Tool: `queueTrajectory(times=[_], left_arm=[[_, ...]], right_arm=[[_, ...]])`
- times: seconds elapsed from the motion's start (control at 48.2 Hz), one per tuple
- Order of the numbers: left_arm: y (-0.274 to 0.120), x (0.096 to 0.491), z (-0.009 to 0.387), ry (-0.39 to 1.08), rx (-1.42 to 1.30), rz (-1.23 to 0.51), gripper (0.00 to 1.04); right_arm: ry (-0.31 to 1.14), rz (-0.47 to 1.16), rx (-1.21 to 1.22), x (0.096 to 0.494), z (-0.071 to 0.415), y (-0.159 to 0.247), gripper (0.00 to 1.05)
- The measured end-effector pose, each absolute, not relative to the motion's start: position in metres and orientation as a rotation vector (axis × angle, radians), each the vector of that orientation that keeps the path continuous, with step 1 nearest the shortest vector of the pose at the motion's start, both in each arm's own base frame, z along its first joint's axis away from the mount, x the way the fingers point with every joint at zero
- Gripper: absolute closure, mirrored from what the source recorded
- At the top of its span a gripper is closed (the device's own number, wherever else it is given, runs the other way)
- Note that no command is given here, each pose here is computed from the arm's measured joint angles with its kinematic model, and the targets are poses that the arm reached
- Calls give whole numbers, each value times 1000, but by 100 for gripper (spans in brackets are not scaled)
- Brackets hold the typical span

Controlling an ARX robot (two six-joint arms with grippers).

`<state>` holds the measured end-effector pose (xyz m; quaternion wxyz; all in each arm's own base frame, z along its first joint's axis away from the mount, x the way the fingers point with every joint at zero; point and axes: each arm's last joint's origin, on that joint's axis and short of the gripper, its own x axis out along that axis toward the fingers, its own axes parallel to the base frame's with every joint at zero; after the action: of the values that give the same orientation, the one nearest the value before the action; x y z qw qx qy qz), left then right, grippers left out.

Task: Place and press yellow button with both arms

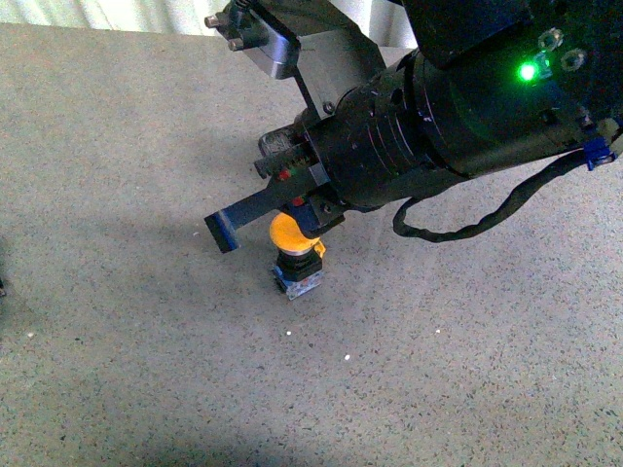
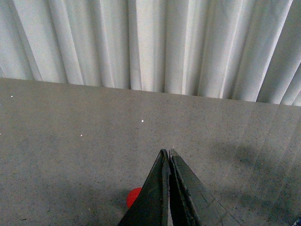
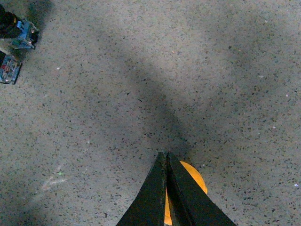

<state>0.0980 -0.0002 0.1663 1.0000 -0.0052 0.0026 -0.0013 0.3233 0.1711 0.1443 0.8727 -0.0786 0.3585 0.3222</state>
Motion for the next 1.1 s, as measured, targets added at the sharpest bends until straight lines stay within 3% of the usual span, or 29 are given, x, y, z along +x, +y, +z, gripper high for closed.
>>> queueTrajectory(times=[0.789,1.1], left_arm=[[0,98,166,5,-10,-3,103],[0,98,166,5,-10,-3,103]], right_arm=[[883,636,-109,326,119,163,103],[839,608,-14,328,134,156,103]])
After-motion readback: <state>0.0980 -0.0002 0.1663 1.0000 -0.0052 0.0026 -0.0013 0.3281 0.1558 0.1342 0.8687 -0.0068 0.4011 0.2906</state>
